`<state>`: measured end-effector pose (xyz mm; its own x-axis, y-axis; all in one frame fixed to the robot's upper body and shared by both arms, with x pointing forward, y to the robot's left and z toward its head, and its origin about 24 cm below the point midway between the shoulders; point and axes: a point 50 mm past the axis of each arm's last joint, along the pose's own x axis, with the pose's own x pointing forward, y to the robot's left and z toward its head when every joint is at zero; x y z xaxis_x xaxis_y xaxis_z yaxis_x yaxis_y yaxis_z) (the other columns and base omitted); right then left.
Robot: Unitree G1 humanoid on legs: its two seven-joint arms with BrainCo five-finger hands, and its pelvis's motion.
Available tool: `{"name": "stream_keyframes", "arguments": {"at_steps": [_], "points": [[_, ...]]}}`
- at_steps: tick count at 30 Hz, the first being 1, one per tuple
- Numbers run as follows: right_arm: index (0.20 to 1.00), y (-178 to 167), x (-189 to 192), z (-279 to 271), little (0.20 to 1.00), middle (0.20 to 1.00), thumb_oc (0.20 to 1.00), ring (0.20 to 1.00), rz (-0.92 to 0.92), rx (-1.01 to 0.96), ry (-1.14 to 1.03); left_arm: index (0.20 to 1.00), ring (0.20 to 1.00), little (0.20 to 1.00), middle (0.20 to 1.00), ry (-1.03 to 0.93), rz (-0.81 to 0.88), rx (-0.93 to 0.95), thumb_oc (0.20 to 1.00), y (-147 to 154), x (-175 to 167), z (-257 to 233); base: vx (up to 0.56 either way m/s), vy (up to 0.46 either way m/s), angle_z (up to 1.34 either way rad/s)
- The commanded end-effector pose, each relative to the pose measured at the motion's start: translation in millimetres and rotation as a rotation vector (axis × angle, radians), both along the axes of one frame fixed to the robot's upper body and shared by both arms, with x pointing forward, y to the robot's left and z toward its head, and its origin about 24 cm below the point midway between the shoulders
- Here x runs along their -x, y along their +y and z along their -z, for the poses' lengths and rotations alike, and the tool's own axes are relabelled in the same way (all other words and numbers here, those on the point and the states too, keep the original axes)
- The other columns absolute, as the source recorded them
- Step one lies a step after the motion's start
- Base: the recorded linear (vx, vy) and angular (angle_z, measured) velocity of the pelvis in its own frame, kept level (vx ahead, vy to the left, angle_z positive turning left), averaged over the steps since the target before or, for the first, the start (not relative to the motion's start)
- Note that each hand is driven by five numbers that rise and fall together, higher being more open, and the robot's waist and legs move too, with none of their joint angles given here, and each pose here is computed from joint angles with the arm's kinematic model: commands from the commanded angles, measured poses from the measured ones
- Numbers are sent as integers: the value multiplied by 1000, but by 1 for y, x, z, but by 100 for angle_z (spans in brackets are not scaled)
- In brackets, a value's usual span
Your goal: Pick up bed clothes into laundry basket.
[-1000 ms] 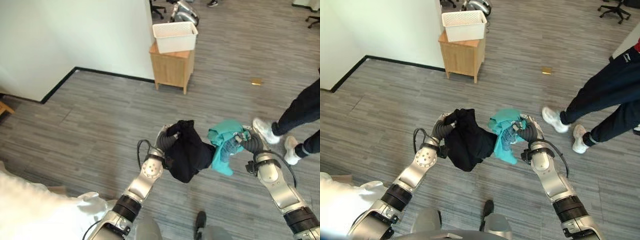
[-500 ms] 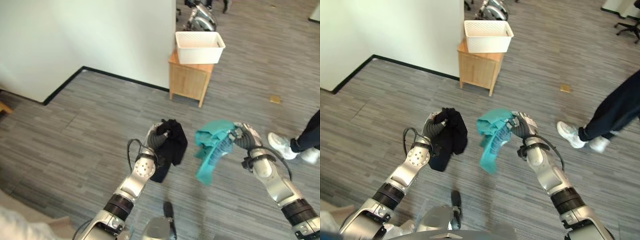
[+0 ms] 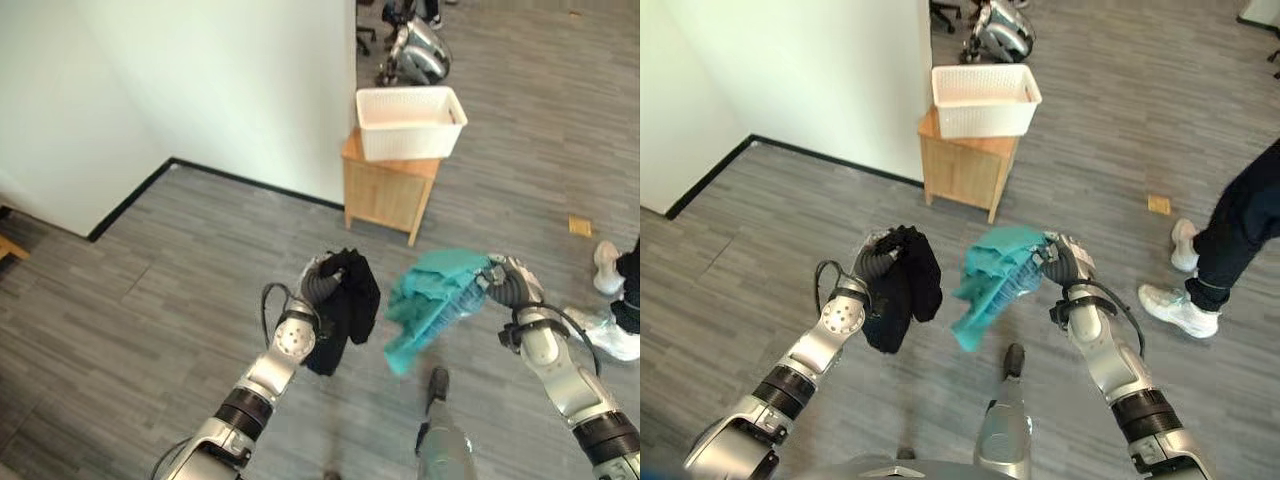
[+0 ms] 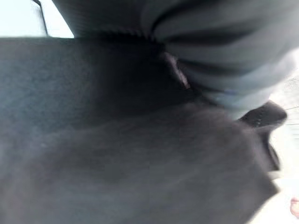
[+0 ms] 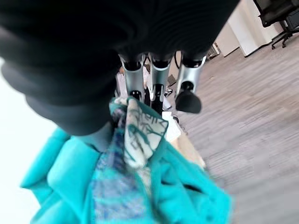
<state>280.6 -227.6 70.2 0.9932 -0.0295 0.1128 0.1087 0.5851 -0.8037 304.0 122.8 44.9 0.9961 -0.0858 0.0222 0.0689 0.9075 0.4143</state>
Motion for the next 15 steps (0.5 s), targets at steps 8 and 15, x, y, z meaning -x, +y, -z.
{"name": "stream_keyframes", "arguments": {"at_steps": [8, 15], "points": [[200, 18, -26, -99, 200, 200, 200, 200, -124, 37, -395, 200, 200, 200, 200, -205, 81, 198, 200, -24, 2, -47, 413, -280, -78], [200, 14, -31, -204, 200, 200, 200, 200, -68, 124, -785, 200, 200, 200, 200, -214, 148, 234, 200, -35, 8, -52, 458, -78, -23]]}}
